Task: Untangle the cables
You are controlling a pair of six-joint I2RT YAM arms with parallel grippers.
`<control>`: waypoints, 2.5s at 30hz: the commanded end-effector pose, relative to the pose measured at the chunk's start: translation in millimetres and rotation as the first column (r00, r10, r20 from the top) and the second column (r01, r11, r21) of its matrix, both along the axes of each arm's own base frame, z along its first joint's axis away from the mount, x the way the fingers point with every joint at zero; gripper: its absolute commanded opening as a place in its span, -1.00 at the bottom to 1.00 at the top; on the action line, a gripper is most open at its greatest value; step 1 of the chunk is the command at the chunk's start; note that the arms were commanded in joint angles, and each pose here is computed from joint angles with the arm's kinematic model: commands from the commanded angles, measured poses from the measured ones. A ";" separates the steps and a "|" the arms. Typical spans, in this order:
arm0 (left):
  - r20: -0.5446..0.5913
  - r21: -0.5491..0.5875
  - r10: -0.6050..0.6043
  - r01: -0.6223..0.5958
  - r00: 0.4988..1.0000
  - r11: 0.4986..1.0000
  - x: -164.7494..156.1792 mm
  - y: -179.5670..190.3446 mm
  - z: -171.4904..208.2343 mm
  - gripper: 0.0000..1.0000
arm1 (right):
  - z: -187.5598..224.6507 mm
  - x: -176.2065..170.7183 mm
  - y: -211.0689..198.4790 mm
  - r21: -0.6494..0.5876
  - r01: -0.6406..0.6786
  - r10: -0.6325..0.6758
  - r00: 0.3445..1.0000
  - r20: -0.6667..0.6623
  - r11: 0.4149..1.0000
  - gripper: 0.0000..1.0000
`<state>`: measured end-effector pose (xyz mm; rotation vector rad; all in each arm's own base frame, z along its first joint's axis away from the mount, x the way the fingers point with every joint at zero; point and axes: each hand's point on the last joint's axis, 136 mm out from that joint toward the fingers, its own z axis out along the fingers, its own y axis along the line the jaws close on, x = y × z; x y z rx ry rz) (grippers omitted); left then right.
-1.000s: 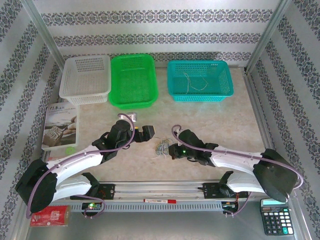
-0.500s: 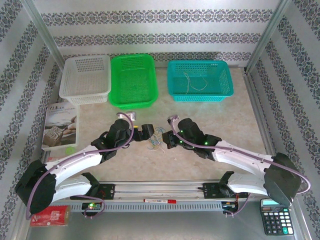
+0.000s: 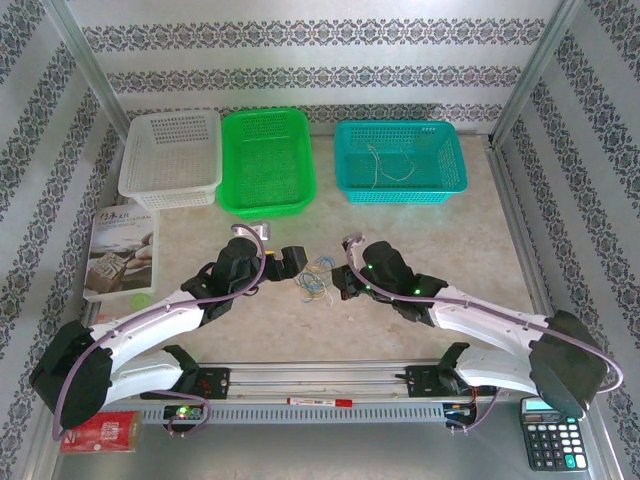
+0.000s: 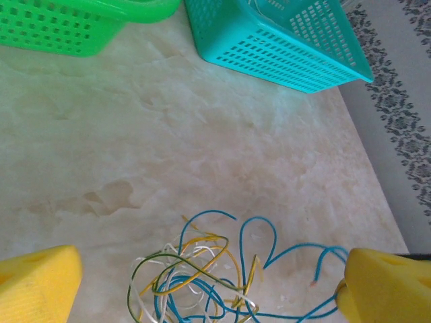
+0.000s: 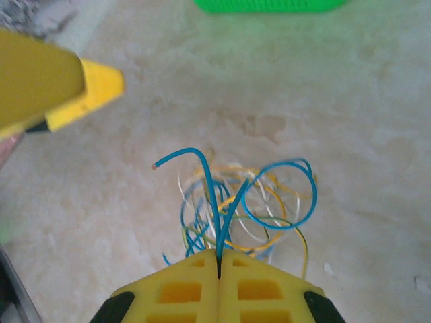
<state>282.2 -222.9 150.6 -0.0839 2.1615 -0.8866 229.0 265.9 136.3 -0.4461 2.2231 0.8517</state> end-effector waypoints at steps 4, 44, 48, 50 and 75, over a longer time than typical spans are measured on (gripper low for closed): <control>0.040 -0.231 -0.036 0.044 0.999 0.972 4.0 -20.7 41.0 0.94 | 27.3 4.9 0.9 0.120 -0.025 0.017 0.997 0.070 0.992 -1.00; 0.068 -0.519 -0.101 0.122 0.993 0.846 22.1 -81.6 57.6 -0.21 | 23.8 11.0 10.9 0.190 -0.026 0.020 0.999 0.034 0.981 -1.00; 0.067 -0.518 -0.106 0.125 0.992 0.846 20.8 -83.3 57.2 -0.28 | 24.7 11.9 11.4 0.193 -0.026 0.019 0.999 0.037 0.981 -1.00; 0.067 -0.516 -0.108 0.127 0.992 0.847 20.0 -83.5 56.6 -0.33 | 25.3 12.5 11.4 0.194 -0.024 0.018 0.999 0.037 0.981 -1.00; 0.131 -0.516 -0.120 0.171 0.984 0.839 16.7 -85.5 90.6 -1.00 | 26.9 24.0 -23.6 0.210 0.082 -0.096 0.994 0.058 0.974 0.25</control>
